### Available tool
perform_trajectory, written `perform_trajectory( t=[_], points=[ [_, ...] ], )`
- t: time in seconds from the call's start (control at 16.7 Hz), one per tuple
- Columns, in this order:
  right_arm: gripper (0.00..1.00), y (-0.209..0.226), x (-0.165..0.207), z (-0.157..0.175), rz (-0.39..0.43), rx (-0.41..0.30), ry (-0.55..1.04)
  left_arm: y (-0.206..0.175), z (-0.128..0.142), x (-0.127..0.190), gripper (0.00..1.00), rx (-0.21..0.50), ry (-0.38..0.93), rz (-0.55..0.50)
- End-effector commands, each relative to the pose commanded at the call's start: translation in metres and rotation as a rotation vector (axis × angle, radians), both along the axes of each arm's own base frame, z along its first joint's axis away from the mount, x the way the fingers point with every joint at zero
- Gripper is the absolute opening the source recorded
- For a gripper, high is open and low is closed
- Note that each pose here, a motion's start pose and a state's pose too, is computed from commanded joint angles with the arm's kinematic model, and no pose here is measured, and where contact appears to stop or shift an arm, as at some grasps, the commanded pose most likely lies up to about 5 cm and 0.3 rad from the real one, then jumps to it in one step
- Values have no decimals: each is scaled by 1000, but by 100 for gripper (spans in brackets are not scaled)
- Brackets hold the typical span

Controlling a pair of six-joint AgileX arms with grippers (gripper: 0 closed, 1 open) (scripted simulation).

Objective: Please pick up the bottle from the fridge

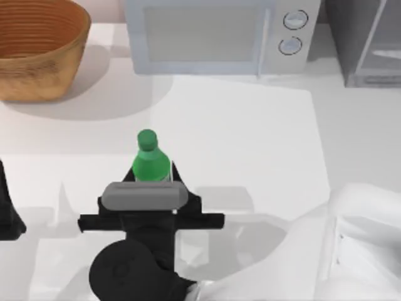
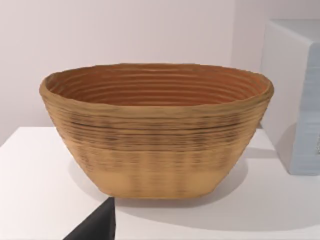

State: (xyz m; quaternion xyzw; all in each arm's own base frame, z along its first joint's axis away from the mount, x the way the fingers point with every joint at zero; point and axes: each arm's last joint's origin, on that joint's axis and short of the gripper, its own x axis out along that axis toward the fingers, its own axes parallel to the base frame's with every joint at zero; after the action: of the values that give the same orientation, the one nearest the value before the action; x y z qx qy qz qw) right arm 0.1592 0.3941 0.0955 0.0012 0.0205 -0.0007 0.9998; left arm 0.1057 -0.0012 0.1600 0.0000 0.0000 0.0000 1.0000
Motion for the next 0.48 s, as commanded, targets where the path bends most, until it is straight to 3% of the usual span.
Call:
perform_trajectory(
  t=[0.18, 0.48],
  points=[
    [0, 0, 0, 0, 0, 0, 0, 0, 0, 0, 100, 0, 0, 0],
    [38, 0, 0, 0, 0, 0, 0, 0, 0, 0, 100, 0, 0, 0]
  ],
)
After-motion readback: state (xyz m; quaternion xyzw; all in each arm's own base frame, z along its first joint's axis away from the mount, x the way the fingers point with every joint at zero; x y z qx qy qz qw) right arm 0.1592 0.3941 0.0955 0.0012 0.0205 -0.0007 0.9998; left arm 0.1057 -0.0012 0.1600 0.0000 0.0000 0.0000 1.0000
